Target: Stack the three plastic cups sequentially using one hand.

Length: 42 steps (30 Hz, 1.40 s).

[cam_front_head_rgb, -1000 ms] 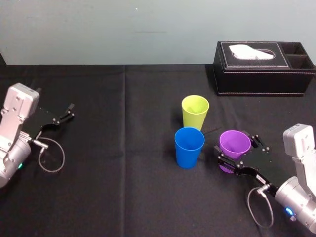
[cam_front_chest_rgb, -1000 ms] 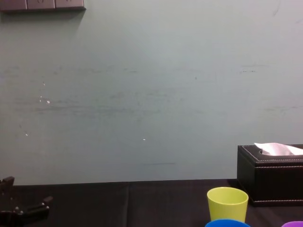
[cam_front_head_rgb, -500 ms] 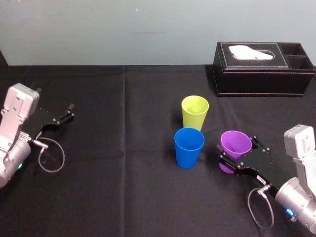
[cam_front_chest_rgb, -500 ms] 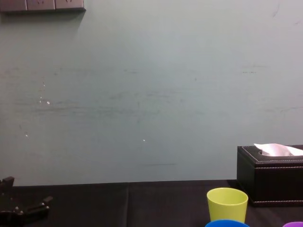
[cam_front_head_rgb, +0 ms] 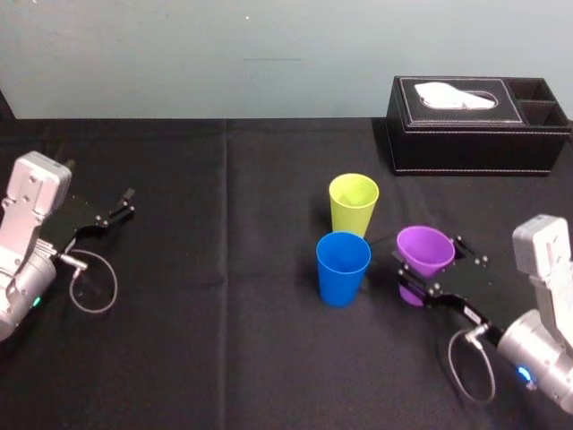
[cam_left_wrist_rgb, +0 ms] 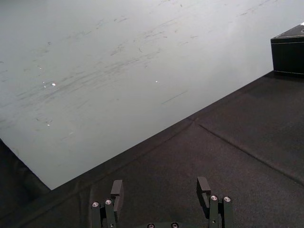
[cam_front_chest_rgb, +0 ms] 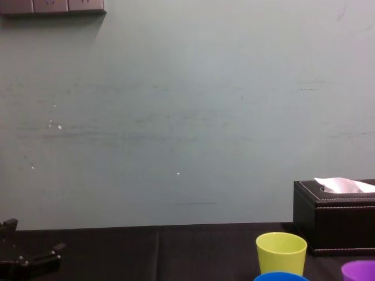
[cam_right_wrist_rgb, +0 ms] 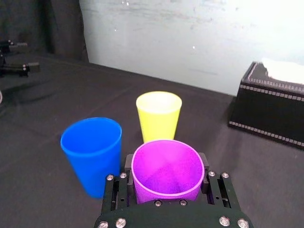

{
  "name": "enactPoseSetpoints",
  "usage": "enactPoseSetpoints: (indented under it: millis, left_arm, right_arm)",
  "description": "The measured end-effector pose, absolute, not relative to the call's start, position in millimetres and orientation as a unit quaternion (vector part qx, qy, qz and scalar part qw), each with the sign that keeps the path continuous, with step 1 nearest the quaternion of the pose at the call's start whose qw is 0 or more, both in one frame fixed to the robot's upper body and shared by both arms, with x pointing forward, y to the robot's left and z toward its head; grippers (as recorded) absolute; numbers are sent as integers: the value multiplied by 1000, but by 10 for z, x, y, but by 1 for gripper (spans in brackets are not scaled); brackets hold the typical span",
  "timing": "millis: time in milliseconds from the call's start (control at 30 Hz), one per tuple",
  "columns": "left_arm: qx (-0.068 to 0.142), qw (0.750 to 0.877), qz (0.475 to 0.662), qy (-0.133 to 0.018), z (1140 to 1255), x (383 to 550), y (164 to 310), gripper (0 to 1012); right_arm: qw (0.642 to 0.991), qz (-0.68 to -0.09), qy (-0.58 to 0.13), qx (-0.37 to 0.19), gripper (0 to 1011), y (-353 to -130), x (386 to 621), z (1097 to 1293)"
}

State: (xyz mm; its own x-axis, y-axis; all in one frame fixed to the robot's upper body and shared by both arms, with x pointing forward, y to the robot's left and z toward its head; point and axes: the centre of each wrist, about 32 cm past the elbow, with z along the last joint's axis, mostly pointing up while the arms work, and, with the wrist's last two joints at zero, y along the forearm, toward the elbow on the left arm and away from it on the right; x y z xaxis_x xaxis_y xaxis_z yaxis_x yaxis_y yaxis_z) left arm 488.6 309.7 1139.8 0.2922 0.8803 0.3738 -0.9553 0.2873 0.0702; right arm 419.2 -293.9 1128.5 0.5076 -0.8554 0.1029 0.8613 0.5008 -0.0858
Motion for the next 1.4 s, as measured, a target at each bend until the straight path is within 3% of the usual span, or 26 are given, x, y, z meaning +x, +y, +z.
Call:
enactPoseSetpoints:
  millis: [200, 667, 967, 1400]
  left_arm:
    - [141, 791, 580, -132, 11398, 4886, 3097, 1011]
    - [142, 791, 580, -132, 11398, 4886, 3097, 1011]
    - [141, 791, 580, -132, 11398, 4886, 3097, 1011]
    - [141, 791, 580, -132, 11398, 4886, 3097, 1011]
  right_arm:
    - [866, -495, -36, -56, 742, -2896, 4320, 11433]
    - [871, -489, -44, -4, 742, -2727, 4920, 11853]
    - [880, -474, -34, 9, 741, -2573, 5215, 11882]
    - [887, -459, -43, -5, 742, -2451, 5461, 11803]
